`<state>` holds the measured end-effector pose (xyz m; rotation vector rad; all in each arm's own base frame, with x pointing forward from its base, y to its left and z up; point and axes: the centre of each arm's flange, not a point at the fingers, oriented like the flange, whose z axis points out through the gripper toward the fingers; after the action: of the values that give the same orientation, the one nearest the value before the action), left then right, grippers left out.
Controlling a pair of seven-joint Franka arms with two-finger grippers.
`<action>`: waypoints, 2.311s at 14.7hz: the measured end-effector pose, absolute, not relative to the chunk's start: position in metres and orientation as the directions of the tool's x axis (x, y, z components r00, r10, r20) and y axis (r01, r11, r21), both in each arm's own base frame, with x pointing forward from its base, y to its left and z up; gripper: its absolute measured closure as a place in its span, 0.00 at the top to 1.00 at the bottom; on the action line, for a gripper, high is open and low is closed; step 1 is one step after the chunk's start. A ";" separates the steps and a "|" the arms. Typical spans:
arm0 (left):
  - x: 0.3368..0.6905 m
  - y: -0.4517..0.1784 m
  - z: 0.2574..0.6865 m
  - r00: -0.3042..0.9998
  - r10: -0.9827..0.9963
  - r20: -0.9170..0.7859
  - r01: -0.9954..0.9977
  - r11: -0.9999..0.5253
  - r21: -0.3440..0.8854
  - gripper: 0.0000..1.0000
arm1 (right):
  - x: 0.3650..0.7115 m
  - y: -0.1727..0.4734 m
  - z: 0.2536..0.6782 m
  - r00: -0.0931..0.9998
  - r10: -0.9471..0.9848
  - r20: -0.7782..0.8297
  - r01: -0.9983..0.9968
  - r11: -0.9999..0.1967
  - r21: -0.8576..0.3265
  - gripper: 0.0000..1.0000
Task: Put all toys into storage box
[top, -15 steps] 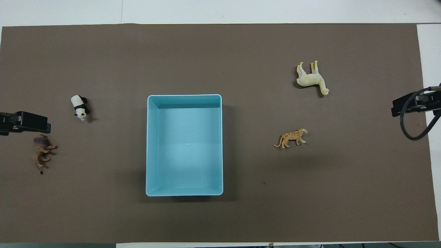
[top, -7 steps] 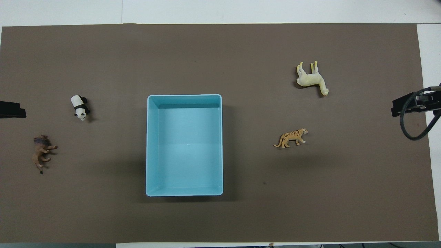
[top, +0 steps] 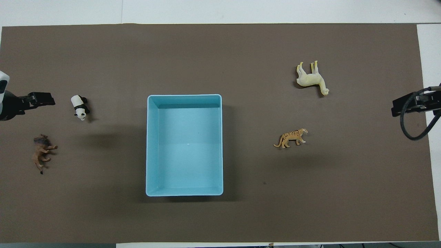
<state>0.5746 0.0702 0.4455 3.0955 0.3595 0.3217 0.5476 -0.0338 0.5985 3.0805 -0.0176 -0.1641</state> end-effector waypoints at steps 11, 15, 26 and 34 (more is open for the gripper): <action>0.610 0.055 0.335 0.946 0.258 0.195 0.248 -0.966 0.075 1.00 | 0.547 -0.038 0.599 0.994 -0.022 -0.105 -0.016 -0.998 0.057 1.00; 0.609 0.047 0.318 0.954 0.247 0.168 0.238 -0.969 0.074 0.73 | 0.542 -0.027 0.607 0.996 -0.002 -0.085 0.003 -0.998 0.056 1.00; 0.627 0.032 0.396 0.964 0.267 0.021 0.266 -0.963 0.052 0.35 | 0.564 0.105 0.471 0.836 -0.544 -0.073 -0.546 -0.838 -0.004 1.00; 0.551 -0.240 0.507 0.882 0.470 -0.040 0.471 -0.877 0.092 0.35 | 0.534 0.124 0.368 0.458 -0.860 -0.223 -0.873 -0.483 0.071 1.00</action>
<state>0.5511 -0.2402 0.5066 2.9509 0.7394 -0.0252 0.5340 0.1245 0.3678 2.7278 -1.6232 -0.3674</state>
